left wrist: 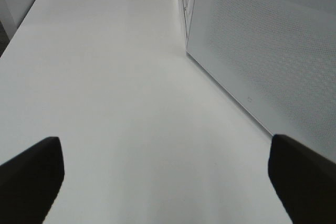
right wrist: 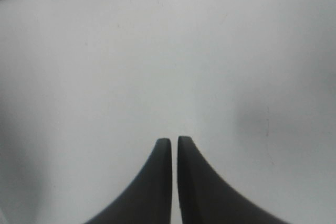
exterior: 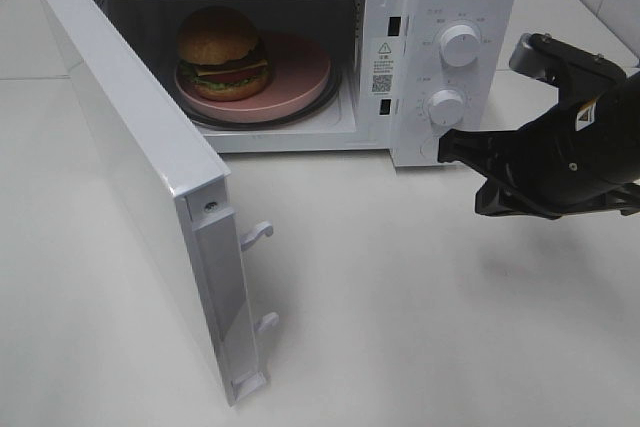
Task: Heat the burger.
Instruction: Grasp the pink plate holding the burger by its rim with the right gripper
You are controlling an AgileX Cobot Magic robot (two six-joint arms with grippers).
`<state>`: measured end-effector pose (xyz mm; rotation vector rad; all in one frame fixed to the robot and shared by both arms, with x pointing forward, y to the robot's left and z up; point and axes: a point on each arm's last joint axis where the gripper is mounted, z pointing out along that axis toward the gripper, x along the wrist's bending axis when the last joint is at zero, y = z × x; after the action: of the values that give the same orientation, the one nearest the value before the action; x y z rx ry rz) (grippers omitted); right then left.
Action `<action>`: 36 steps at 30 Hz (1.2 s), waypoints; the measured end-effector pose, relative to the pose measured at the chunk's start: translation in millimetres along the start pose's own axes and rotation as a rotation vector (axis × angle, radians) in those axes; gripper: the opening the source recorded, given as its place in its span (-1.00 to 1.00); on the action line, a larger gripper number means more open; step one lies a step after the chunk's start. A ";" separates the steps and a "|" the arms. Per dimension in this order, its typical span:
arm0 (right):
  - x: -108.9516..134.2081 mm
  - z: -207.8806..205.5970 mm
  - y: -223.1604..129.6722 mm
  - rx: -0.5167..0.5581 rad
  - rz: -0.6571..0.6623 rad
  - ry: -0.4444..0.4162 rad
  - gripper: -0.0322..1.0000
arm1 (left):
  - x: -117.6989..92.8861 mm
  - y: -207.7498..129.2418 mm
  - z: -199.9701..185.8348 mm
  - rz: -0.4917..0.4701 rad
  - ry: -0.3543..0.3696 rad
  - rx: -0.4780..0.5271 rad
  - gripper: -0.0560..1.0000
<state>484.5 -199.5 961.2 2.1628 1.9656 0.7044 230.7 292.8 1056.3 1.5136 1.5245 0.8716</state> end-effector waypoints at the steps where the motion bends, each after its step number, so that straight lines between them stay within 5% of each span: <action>1: 0.1 -1.4 -0.6 0.026 -0.019 -0.009 -0.94 | 0.0 0.0 0.0 0.000 0.000 0.000 0.95; 5: 1.7 -9.6 -1.4 0.120 -0.112 -0.033 -0.94 | 0.0 0.0 0.0 0.000 0.000 0.000 0.95; 22: 14.8 -50.0 16.3 0.179 -0.491 0.001 -0.90 | 0.0 0.0 0.0 0.000 0.000 0.000 0.95; 31: 17.9 -55.2 22.5 0.164 -0.954 0.040 -0.83 | 0.0 0.0 0.0 0.000 0.000 0.000 0.95; 36: 17.8 -55.2 22.5 0.159 -1.382 0.076 -0.75 | 0.0 0.0 0.0 0.000 0.000 0.000 0.95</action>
<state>482.2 -196.9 1023.4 0.3849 2.8451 0.3310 230.7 292.8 1056.3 1.5136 1.5245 0.8716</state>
